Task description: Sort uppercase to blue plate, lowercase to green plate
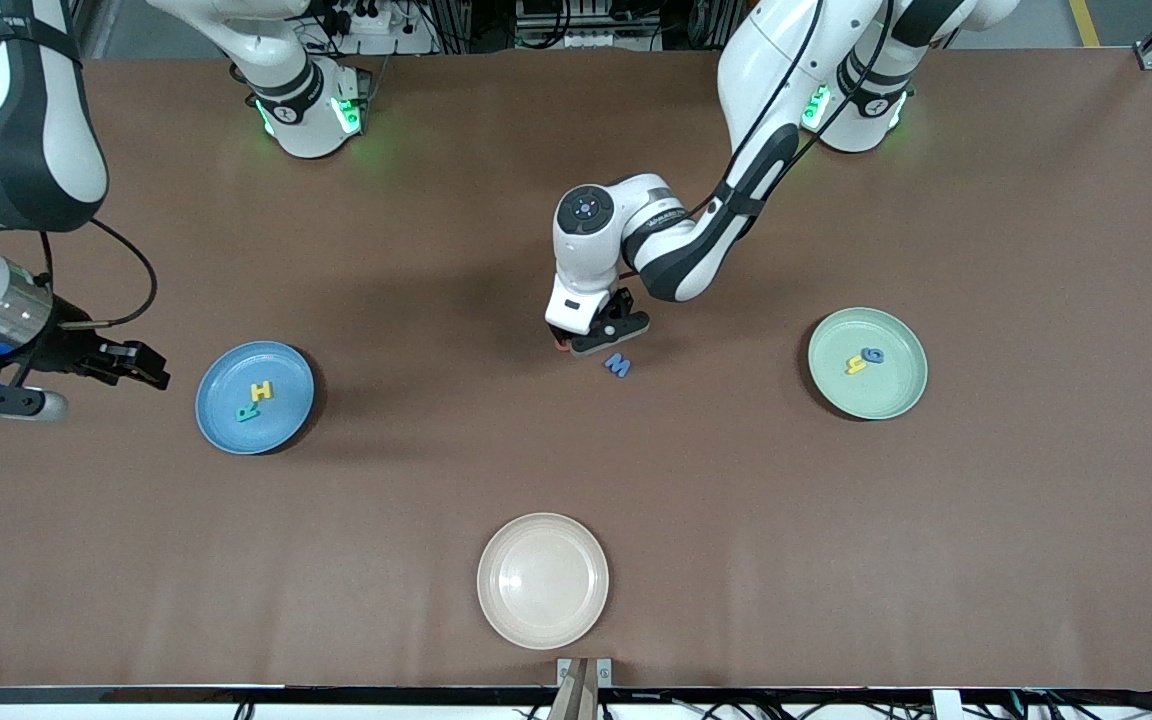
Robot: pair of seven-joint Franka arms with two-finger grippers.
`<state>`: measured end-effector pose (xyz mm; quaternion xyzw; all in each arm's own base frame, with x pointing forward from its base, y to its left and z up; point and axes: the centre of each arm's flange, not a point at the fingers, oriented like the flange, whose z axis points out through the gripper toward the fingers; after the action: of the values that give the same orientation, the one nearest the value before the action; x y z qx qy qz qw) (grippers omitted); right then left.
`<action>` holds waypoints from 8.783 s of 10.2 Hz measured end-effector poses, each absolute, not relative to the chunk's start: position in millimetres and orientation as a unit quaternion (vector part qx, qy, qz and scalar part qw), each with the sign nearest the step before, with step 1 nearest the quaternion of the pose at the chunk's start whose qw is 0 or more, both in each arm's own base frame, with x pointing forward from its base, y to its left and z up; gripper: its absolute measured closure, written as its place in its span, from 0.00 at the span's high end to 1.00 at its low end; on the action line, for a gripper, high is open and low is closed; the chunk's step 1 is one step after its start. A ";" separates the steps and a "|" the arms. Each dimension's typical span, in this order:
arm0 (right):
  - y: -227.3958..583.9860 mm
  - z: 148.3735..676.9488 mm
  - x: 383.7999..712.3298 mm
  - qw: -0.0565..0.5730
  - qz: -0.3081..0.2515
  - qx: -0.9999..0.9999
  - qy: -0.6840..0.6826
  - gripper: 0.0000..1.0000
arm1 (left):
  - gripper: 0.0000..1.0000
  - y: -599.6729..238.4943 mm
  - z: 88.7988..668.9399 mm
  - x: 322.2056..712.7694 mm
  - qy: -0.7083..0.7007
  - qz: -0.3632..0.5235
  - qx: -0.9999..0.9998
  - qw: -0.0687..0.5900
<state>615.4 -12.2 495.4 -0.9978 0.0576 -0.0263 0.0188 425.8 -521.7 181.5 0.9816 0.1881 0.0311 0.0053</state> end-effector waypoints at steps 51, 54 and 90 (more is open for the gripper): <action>-33.4 571.5 578.2 0.017 -0.024 -0.998 0.051 1.00 | 0.41 -519.8 177.5 427.3 0.286 0.019 0.958 0.007; -33.4 571.5 578.2 0.017 -0.024 -0.998 0.051 1.00 | 0.39 -519.3 175.5 426.7 0.286 0.018 0.958 0.006; 22.4 582.8 557.5 0.017 0.024 -1.000 0.001 1.00 | 0.79 -69.7 252.3 524.0 -0.023 0.023 0.998 -0.054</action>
<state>557.5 22.4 582.8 -0.9996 0.0006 0.0238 0.0168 524.0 -69.7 252.3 0.9980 -0.0234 0.0233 -0.0539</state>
